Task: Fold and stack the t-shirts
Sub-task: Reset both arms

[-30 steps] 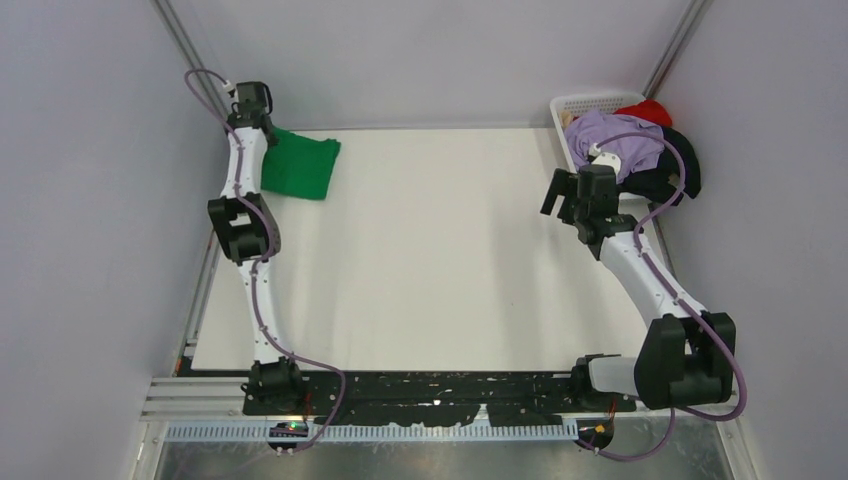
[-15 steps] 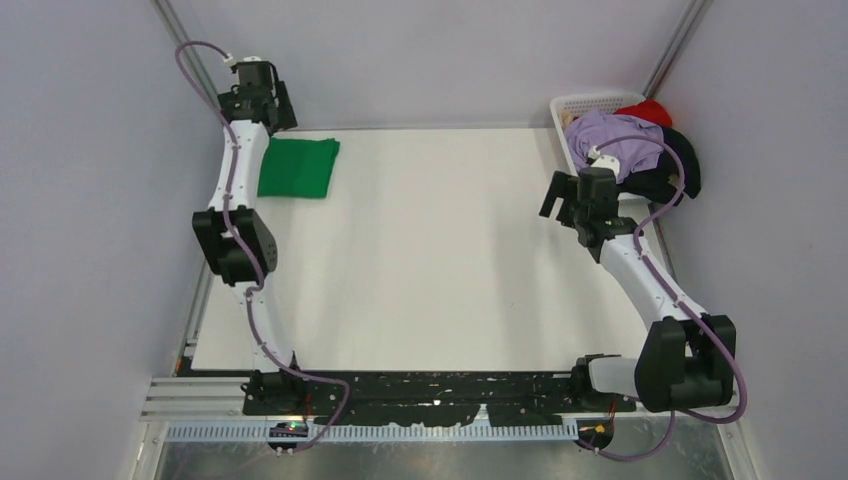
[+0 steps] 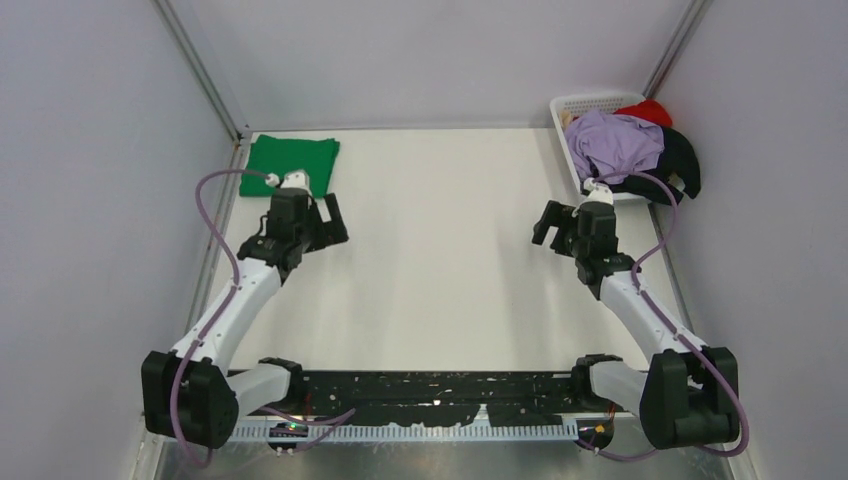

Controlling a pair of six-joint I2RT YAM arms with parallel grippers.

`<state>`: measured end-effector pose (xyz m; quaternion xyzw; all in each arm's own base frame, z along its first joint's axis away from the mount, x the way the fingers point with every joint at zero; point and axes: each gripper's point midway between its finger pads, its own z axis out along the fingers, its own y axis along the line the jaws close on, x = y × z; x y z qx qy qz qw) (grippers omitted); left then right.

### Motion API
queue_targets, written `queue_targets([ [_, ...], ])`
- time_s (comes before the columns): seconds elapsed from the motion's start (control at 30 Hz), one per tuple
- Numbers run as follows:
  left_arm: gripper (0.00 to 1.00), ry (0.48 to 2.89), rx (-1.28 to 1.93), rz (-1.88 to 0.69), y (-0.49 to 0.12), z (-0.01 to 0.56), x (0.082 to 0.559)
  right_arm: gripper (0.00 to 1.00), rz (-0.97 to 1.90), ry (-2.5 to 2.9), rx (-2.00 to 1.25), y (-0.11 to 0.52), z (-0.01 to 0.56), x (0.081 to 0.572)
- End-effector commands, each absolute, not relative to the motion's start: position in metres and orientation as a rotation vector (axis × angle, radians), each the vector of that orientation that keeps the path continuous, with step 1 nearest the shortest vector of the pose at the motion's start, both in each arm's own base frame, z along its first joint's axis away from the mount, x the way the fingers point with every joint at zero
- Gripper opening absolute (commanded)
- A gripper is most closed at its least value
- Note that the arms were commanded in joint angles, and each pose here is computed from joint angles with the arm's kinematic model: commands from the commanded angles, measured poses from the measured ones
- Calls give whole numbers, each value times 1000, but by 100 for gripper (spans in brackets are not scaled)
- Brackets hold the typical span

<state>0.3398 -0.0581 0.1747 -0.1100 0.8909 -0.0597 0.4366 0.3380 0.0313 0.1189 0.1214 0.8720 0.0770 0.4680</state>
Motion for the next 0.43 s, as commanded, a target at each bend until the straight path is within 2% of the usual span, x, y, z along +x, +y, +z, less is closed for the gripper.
queue_targets([
  [0.0, 100, 2114, -287, -326, -79, 167, 330, 95, 247, 2003, 286, 35, 137, 337],
  [0.17, 100, 2115, -276, -222, -63, 151, 319, 95, 203, 1953, 331, 23, 131, 320],
  [0.4, 100, 2126, -266, -221, -64, 144, 319, 95, 177, 1887, 334, 17, 138, 311],
])
